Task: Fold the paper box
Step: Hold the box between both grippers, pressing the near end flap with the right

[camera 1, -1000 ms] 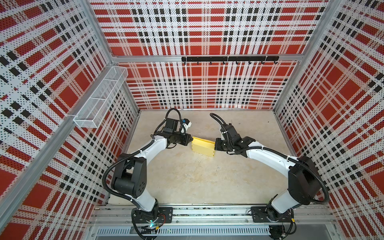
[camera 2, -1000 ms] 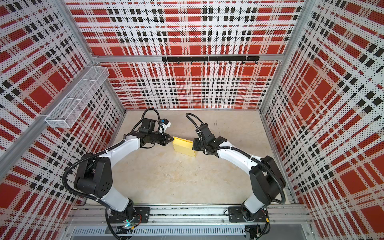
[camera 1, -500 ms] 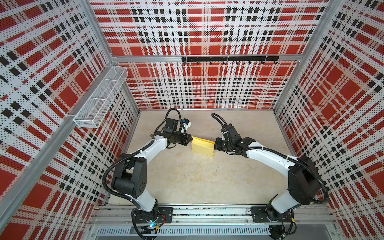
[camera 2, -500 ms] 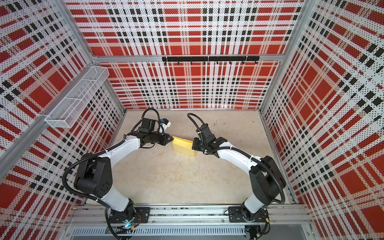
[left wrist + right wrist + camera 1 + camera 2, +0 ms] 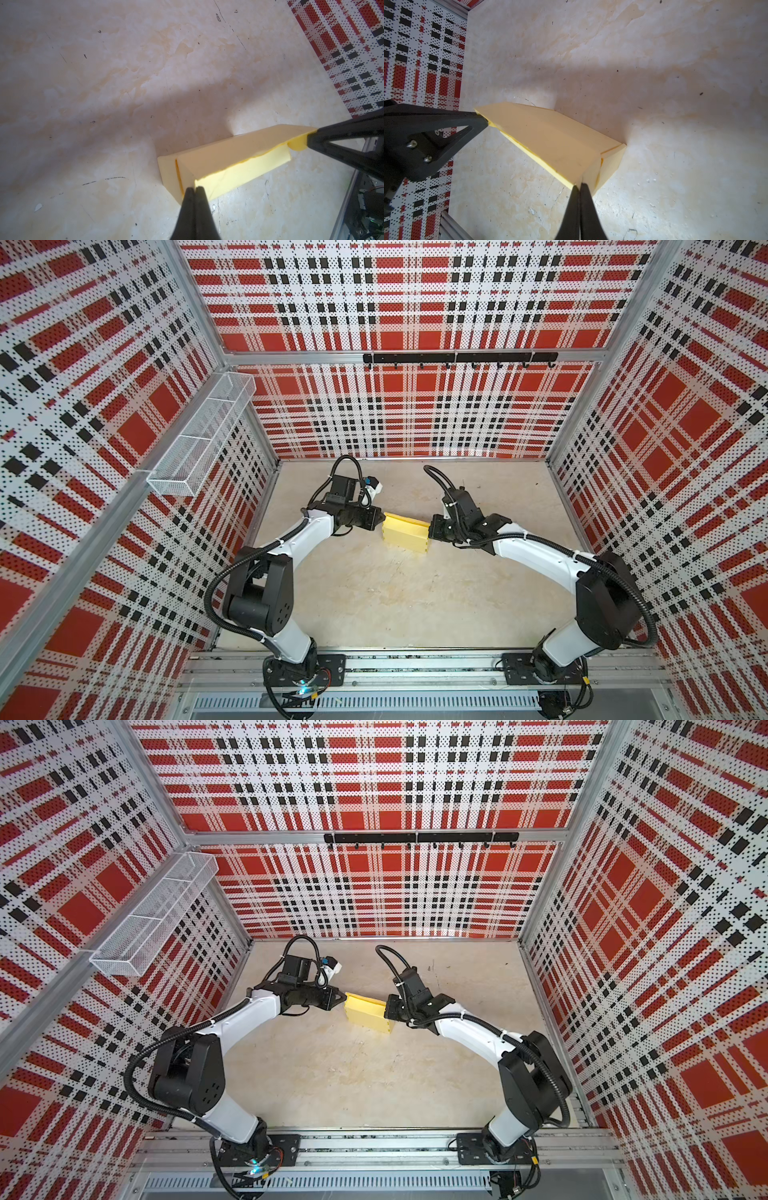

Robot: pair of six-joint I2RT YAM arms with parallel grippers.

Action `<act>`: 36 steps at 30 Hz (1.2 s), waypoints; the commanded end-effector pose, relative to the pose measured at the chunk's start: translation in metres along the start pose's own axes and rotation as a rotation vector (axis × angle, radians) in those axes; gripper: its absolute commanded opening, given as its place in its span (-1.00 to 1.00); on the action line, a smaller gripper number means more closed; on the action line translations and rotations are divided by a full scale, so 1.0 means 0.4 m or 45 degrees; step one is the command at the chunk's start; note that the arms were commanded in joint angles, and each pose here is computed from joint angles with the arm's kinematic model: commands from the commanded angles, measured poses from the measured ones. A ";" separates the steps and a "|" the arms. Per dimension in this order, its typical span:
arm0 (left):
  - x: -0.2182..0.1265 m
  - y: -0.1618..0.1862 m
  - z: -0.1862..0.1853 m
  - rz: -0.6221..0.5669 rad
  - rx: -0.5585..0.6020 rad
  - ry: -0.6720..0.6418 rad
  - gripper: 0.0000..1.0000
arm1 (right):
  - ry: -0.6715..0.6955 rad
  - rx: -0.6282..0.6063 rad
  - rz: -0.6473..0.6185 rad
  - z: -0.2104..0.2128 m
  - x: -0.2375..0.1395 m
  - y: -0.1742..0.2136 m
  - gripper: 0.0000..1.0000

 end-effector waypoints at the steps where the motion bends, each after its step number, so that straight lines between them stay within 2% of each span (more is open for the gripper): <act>1: 0.014 -0.004 -0.038 -0.001 0.008 0.085 -1.00 | -0.138 -0.002 -0.022 0.062 -0.009 -0.014 -0.90; 14: 0.020 0.006 -0.037 0.003 0.004 0.088 -1.00 | -0.206 0.070 0.005 0.085 -0.002 -0.011 -0.90; 21: 0.021 0.010 -0.037 0.004 0.001 0.088 -1.00 | -0.169 0.071 0.009 0.063 0.012 -0.003 -0.90; 36: 0.023 0.013 -0.037 0.006 0.003 0.085 -1.00 | -0.195 0.086 -0.094 0.058 0.005 0.000 -0.93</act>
Point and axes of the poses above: each gripper's point midway between its finger pads, its own x axis out along the fingers, its own z axis along the line the jaws close on, y = z × x, the point moved 2 cm from there along -x, back along the fingers, and after that the axes turned 11 degrees about x, right-handed, at the moved point
